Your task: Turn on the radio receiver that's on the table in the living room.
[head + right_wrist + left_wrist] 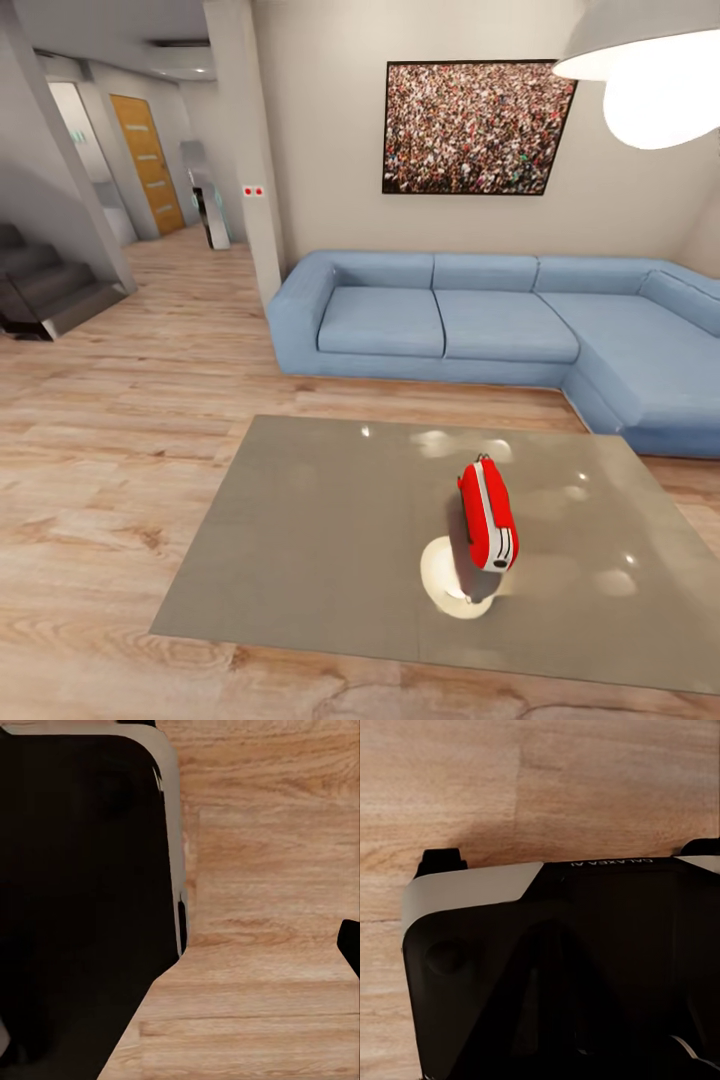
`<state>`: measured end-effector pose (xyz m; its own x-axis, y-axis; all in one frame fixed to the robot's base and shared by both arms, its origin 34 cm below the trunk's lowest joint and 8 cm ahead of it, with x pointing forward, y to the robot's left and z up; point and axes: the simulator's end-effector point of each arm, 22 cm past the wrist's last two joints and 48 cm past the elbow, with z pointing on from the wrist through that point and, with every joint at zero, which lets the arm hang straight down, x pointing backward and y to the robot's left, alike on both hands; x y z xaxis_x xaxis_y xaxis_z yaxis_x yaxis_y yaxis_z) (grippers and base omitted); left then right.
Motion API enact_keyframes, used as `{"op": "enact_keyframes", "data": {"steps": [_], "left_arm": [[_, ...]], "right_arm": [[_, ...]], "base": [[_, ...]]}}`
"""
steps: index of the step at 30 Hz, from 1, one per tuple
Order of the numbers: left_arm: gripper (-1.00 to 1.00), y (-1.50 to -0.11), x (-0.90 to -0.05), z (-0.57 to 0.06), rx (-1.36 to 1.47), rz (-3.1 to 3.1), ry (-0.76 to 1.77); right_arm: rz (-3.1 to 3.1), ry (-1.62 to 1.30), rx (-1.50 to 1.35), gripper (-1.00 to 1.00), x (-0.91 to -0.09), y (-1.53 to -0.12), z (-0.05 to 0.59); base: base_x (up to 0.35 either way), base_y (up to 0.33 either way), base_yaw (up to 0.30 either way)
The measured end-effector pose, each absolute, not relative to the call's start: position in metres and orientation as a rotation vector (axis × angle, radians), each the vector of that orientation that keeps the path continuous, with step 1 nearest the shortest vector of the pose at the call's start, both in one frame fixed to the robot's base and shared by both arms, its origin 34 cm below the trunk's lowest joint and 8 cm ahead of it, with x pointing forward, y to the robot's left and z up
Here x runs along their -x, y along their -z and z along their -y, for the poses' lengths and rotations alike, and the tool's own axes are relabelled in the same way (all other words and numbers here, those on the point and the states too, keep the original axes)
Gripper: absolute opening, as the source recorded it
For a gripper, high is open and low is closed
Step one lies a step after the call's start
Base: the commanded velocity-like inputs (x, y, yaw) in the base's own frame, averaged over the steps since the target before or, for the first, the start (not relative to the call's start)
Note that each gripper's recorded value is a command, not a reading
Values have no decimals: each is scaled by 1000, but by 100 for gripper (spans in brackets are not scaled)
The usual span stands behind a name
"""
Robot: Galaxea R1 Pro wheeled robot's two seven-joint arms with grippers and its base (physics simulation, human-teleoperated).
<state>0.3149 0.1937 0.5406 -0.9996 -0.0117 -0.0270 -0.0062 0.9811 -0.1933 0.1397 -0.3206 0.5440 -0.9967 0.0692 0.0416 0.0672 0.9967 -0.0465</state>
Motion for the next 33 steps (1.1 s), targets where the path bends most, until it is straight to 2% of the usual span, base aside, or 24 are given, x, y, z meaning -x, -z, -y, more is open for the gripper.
{"op": "enact_keyframes", "data": {"steps": [33], "left_arm": [[-100,-542,-317,-206,20,-3081,258]], "right_arm": [[3111,-46,146,100,-146,-543,308]], "base": [[0,0,4]]}}
